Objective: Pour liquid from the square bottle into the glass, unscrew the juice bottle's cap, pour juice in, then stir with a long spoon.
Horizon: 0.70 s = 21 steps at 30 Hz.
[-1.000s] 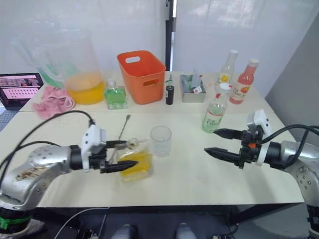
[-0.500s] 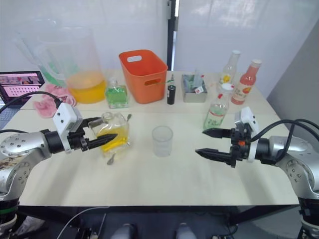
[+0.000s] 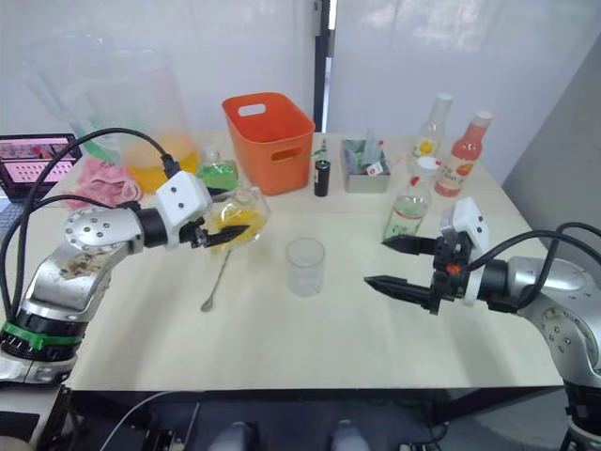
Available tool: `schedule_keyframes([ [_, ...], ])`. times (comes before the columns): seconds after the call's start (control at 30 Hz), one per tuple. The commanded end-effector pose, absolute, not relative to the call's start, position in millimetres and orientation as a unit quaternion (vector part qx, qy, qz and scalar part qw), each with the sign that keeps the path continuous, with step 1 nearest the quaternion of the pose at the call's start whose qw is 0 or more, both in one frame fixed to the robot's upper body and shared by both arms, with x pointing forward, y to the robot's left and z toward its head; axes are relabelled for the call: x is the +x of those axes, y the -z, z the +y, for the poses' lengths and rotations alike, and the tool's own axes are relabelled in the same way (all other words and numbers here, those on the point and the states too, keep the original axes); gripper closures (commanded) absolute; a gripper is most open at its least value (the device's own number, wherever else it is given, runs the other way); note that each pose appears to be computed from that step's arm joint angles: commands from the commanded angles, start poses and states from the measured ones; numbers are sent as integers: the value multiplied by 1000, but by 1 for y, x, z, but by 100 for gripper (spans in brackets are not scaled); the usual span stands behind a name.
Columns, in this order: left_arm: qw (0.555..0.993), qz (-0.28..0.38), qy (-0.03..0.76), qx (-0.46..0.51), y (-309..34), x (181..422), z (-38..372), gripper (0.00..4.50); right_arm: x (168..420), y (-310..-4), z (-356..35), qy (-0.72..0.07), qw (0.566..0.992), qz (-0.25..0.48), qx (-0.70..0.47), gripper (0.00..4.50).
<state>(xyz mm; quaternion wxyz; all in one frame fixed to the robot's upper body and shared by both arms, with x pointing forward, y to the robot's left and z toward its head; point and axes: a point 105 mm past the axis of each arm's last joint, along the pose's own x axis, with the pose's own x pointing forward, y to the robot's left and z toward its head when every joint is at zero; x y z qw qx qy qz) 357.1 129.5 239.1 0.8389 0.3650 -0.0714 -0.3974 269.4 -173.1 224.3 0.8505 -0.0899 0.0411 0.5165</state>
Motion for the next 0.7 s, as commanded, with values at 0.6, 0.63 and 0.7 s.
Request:
schedule_keyframes([
  [0.6,748,-254,298,536,-268,388,87,171,253,-238,-159,-512,854,12,-96,3],
  [0.63,748,-259,297,534,-268,388,86,171,253,-238,-159,-511,854,12,-97,3],
  [0.7,749,-265,294,531,-268,388,84,171,253,-238,-159,-511,854,11,-98,3],
])
